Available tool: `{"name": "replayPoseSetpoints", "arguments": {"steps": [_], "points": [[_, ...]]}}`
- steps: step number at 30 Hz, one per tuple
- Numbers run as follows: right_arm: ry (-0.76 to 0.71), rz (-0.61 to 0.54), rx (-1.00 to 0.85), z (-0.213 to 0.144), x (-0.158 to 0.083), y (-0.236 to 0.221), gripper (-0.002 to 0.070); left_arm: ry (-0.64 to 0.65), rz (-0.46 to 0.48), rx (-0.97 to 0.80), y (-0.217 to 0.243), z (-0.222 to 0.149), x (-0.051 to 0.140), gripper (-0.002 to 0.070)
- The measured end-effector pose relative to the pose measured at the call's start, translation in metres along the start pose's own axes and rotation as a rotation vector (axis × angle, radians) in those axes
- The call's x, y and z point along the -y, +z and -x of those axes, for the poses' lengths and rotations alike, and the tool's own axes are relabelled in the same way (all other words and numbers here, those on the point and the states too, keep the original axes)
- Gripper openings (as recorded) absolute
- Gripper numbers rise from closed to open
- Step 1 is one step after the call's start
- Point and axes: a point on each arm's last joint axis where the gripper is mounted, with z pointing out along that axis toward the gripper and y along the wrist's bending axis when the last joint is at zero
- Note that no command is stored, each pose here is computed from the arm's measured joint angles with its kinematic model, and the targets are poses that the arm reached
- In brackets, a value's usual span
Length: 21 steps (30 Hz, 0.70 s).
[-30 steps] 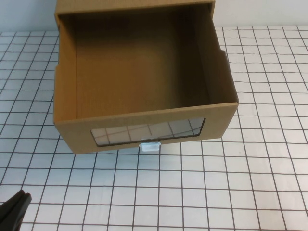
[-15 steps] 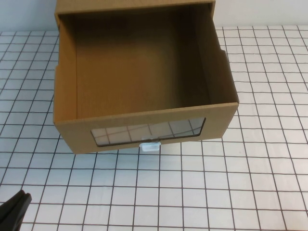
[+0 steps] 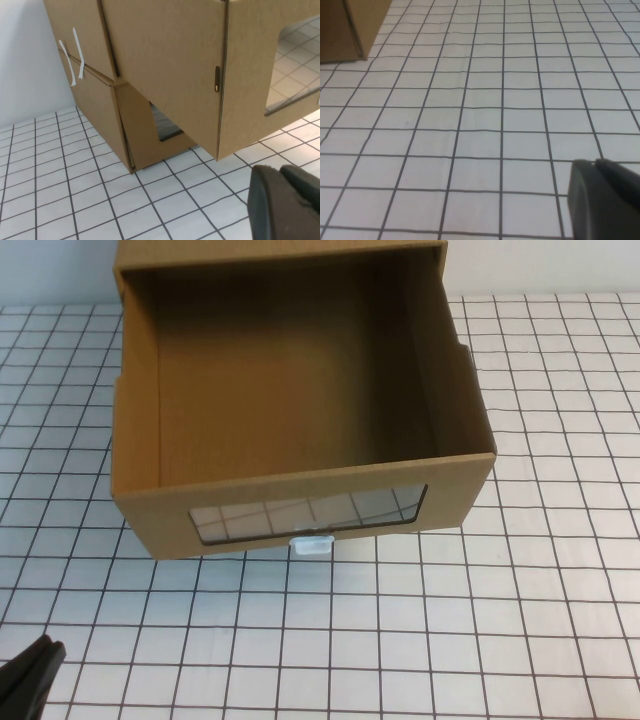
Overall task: Open the shoe box
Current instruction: 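Pull the top drawer of the cardboard box fully open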
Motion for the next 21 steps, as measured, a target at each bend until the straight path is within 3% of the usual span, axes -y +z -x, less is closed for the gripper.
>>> {"name": "replayPoseSetpoints", "arguments": {"steps": [12, 18, 21], "points": [[0.0, 0.0, 0.0, 0.0, 0.0, 0.0, -0.0013, 0.03, 0.007, 0.018, 0.0, 0.002, -0.001, -0.0002], [0.0, 0.0, 0.0, 0.0, 0.0, 0.0, -0.0013, 0.019, 0.177, 0.105, -0.008, 0.007, -0.011, -0.0002], [0.002, 0.001, -0.002, 0.0, 0.0, 0.0, -0.0013, -0.014, 0.275, 0.052, -0.01, 0.003, -0.016, -0.0002]]}}
